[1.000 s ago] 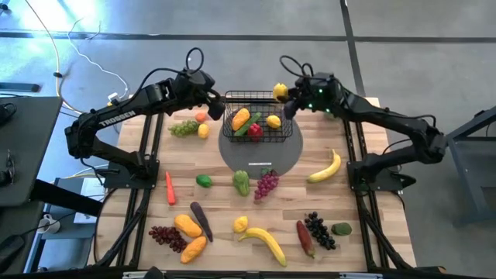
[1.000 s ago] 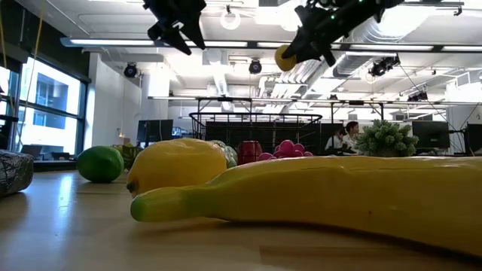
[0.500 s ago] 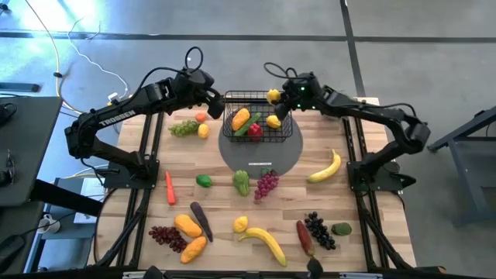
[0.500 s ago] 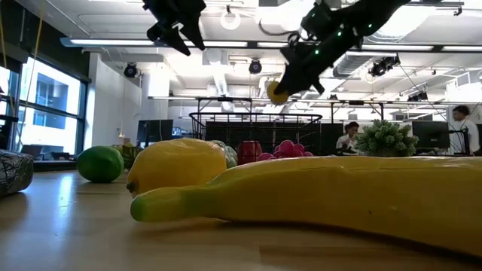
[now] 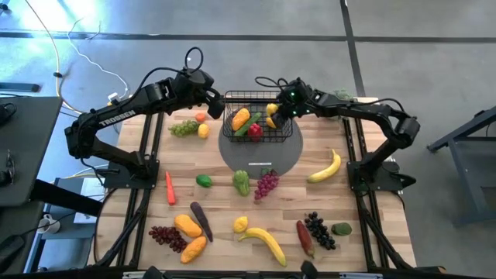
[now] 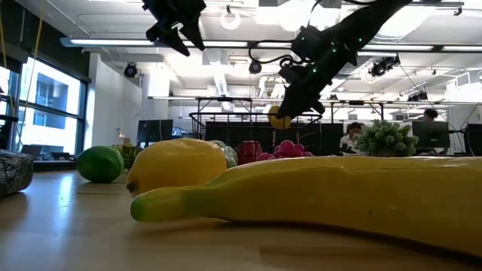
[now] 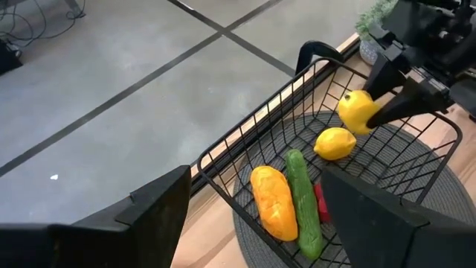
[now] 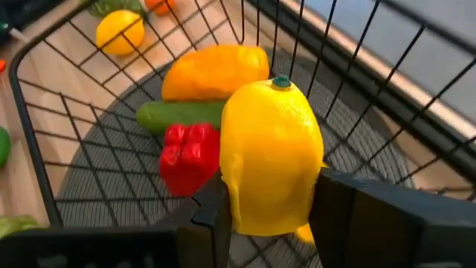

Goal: Build produce basket
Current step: Put the yellow lemon into the wire basket, then put the green lime into the wire basket

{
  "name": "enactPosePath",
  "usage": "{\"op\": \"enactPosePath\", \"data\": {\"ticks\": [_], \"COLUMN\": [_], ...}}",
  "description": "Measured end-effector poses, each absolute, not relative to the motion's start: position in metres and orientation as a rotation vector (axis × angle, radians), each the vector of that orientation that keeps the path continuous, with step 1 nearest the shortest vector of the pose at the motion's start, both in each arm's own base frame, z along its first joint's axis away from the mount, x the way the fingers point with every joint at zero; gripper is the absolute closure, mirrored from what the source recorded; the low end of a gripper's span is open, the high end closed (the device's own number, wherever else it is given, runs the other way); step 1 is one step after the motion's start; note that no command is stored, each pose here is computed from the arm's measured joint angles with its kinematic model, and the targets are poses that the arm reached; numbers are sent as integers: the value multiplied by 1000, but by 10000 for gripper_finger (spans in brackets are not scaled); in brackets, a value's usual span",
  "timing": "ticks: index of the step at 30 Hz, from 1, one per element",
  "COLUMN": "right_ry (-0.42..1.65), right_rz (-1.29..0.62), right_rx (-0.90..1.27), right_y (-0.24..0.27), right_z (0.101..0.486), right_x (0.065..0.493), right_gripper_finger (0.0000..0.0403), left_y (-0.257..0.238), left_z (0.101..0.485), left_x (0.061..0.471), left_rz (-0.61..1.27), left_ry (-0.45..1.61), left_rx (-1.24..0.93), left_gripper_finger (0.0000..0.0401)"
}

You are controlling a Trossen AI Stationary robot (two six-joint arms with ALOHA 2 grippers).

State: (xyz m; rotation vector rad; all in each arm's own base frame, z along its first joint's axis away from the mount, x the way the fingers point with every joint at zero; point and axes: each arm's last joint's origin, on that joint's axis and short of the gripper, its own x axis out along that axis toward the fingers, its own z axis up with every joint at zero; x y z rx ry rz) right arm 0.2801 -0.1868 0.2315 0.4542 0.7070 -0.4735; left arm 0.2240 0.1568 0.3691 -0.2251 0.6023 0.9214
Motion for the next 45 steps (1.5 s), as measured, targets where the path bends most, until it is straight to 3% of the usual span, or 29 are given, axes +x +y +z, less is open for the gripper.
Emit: {"op": "enactPosePath", "data": {"ticks": [8, 22, 30, 37, 45], "right_ry": [789, 789, 785, 726, 757], "right_rz": [-458, -459, -466, -461, -464], "right_rx": [536, 567, 577, 551, 566], "right_y": [-181, -181, -181, -186, -187], "right_z": [225, 225, 226, 248, 270], "right_x": [275, 275, 275, 282, 283], "right_gripper_finger": [284, 189, 190, 194, 194], "left_y": [157, 156, 153, 140, 111], "left_z": [369, 367, 361, 351, 344], "left_x": [224, 223, 219, 215, 222], "left_rz": [921, 920, 910, 806, 637], "left_ry": [603, 627, 697, 840, 980], "left_rx": [-223, -226, -281, -376, -317], "left_gripper_finger": [110, 110, 110, 110, 110]}}
